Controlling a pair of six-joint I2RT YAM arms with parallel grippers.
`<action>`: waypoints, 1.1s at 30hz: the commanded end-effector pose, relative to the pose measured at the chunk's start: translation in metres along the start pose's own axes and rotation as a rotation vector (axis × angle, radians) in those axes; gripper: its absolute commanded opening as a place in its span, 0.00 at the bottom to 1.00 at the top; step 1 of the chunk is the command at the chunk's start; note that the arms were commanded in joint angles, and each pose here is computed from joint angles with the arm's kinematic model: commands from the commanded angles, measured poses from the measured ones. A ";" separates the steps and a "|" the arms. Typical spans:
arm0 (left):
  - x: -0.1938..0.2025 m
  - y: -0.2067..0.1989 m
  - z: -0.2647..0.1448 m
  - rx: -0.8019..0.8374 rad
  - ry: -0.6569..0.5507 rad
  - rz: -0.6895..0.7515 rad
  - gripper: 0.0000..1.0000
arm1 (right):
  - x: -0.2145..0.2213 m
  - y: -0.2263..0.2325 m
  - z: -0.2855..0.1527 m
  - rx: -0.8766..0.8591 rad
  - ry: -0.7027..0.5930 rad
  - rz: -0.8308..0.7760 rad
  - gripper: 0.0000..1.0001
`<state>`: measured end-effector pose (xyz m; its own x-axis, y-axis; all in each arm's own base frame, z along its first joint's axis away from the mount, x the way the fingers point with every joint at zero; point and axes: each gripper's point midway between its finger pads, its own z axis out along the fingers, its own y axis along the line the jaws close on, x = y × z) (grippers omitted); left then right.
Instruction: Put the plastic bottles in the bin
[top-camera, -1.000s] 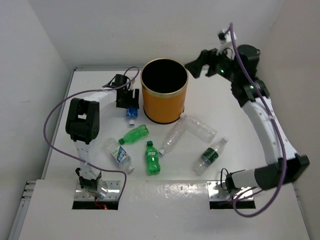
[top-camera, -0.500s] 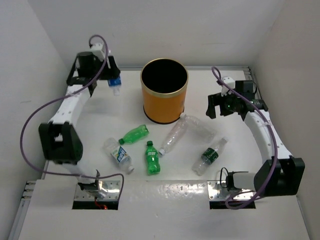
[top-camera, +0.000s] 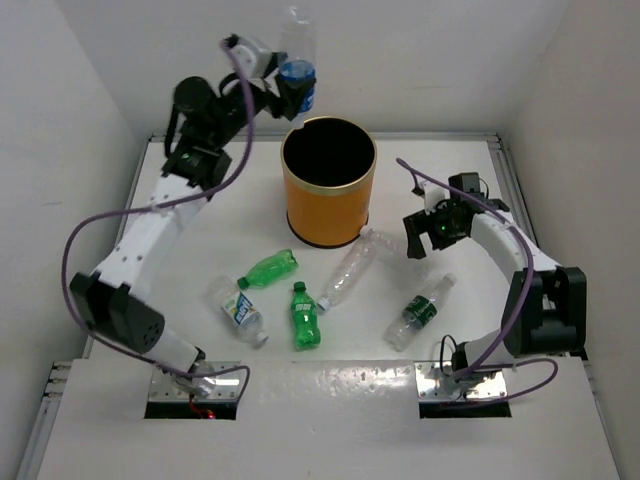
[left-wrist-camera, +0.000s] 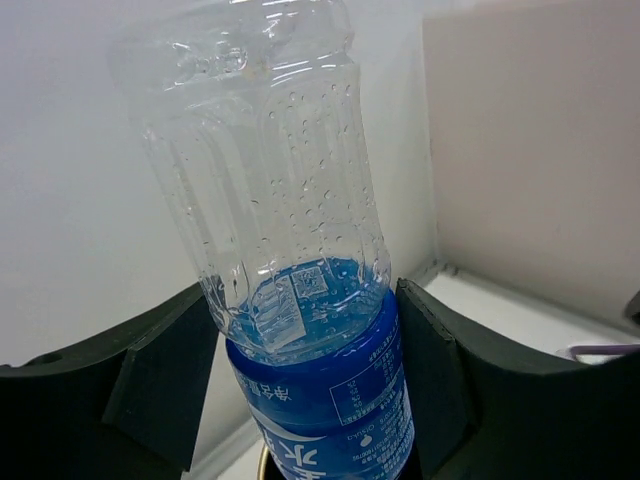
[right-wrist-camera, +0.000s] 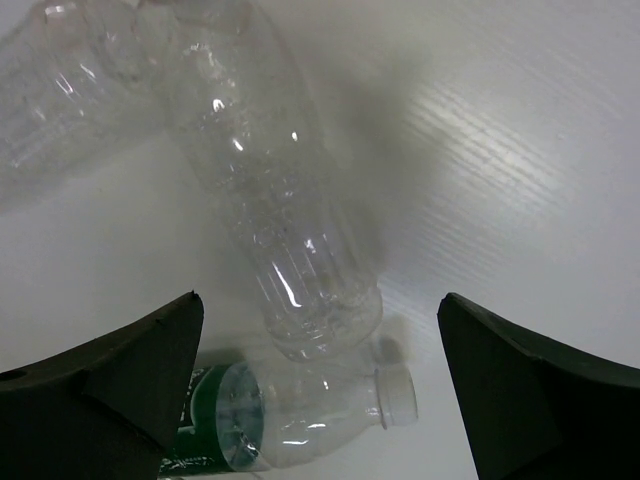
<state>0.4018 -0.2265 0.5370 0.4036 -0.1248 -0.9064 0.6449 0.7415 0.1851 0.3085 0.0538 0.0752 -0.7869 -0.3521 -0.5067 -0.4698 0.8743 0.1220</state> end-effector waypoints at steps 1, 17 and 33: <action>0.081 -0.013 0.028 0.033 0.153 0.007 0.06 | -0.011 0.000 0.009 0.001 -0.040 -0.099 0.98; 0.120 0.024 0.042 -0.163 0.267 -0.107 1.00 | -0.019 0.009 0.073 0.059 0.060 -0.256 0.93; 0.060 0.062 -0.127 -0.472 0.307 -0.190 1.00 | -0.083 -0.025 -0.041 0.199 -0.245 -0.155 0.00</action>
<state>0.3869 -0.1259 0.4748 0.1296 -0.0888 -0.9876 0.3744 0.9266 -0.0342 0.3428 0.0525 0.0651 -0.6851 -0.5211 -0.5090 -0.5556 0.8257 -0.0974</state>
